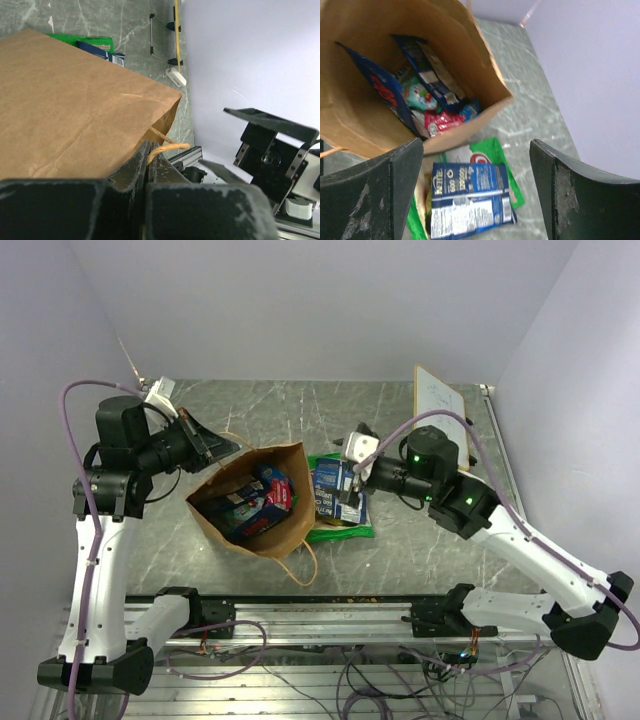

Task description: Take the snacks out of the paper bag

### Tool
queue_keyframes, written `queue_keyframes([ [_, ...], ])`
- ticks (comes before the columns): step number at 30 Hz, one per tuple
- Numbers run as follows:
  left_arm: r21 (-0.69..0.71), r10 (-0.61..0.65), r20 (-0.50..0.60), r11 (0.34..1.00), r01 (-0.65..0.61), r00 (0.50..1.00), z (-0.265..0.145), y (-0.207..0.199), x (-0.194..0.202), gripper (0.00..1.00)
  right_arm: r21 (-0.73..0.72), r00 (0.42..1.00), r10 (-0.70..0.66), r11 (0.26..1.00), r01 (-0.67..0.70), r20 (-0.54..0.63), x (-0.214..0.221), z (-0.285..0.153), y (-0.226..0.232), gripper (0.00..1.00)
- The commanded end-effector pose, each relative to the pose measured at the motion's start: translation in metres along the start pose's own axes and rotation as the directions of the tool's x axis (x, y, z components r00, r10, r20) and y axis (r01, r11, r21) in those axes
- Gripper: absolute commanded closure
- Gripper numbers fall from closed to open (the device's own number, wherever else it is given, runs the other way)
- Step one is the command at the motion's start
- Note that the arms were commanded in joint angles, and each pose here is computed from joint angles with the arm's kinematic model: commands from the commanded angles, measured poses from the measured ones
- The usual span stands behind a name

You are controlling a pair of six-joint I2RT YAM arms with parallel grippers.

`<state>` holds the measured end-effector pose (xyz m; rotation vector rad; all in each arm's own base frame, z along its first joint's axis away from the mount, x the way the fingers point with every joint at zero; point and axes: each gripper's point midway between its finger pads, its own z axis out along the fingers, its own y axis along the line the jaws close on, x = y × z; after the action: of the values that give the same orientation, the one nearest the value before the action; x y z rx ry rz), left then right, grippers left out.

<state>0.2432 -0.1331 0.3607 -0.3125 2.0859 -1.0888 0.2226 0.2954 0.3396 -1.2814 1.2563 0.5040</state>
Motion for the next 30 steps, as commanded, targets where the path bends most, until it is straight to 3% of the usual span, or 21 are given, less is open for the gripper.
queue_keyframes([
  [1, 0.064, 0.002, 0.007, 0.998, -0.002, 1.0, 0.001, -0.012, -0.004, 0.93, -0.128, 0.975, -0.162, 0.975, 0.182, 0.149, -0.039, 0.019, 0.028, 0.12],
  [5, 0.073, -0.014, 0.045, 0.997, 0.011, 0.999, -0.005, -0.015, -0.005, 0.93, -0.298, 0.944, -0.295, 0.897, 0.327, 0.146, -0.045, 0.044, 0.068, 0.11],
  [11, 0.048, -0.033, 0.037, 0.998, 0.032, 0.999, -0.007, -0.008, 0.002, 0.93, -0.459, 0.9, -0.42, 0.78, 0.425, 0.119, -0.028, 0.073, 0.101, 0.11],
  [16, 0.053, -0.057, 0.03, 0.997, 0.055, 0.998, -0.007, -0.007, 0.006, 0.93, -0.497, 0.835, -0.544, 0.705, 0.506, 0.079, -0.014, 0.093, 0.115, 0.16],
  [30, 0.074, -0.079, 0.034, 0.994, 0.076, 0.996, -0.012, -0.011, 0.01, 0.93, -0.586, 0.762, -0.645, 0.594, 0.551, 0.062, 0.019, 0.135, 0.153, 0.25],
])
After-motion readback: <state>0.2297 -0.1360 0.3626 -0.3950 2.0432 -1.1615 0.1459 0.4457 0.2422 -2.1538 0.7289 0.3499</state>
